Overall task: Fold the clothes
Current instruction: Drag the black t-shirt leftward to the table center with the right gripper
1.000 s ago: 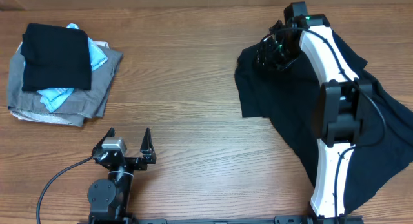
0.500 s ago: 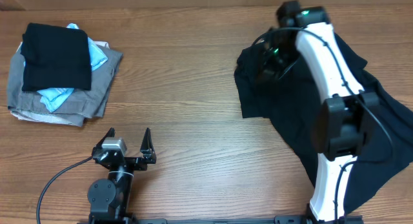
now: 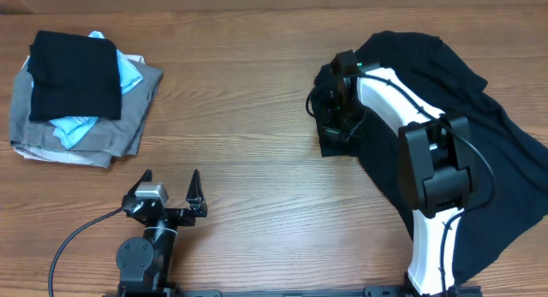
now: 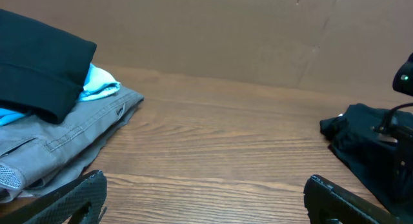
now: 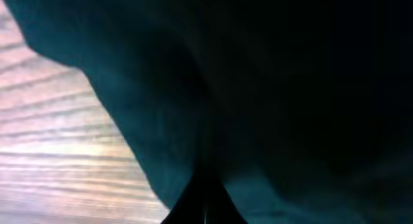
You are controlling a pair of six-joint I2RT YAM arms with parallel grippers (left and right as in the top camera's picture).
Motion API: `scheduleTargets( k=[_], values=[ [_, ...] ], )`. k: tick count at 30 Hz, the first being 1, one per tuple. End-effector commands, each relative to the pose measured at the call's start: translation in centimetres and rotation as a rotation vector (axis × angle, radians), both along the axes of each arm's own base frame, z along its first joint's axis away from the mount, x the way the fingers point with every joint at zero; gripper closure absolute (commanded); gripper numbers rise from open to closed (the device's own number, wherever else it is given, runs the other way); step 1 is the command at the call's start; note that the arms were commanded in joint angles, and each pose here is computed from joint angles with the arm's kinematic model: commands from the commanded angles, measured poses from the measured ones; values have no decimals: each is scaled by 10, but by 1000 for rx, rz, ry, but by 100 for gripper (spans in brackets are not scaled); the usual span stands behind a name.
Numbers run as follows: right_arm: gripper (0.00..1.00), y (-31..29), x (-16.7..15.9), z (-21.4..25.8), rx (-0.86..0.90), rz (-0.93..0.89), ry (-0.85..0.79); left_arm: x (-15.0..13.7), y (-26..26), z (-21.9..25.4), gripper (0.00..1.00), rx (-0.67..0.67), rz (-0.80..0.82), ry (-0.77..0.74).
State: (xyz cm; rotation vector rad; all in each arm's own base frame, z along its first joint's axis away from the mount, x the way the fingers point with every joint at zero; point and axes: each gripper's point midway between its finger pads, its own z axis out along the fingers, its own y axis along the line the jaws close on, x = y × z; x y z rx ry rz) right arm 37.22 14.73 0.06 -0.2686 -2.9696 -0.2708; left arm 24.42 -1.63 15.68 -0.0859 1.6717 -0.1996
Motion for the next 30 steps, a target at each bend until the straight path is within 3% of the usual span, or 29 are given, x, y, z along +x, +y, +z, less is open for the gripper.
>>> scheduleTargets(
  k=[1, 11, 22, 25, 30],
  values=[
    [96, -2, -12, -19, -48, -83, 17, 0, 1, -1, 0, 23, 5, -6],
    [96, 88, -45, -42, 153, -32, 23, 0, 1, -1, 0, 23, 5, -6],
    [96, 226, -89, -27, 345, 251, -143, 0, 1, -1, 0, 23, 5, -6],
    [95, 251, -91, -14, 427, 352, -205, 0, 1, -1, 0, 23, 5, -6],
    [83, 264, -69, 41, 549, 416, -265, 0, 1, -1, 0, 23, 5, -6]
  ],
)
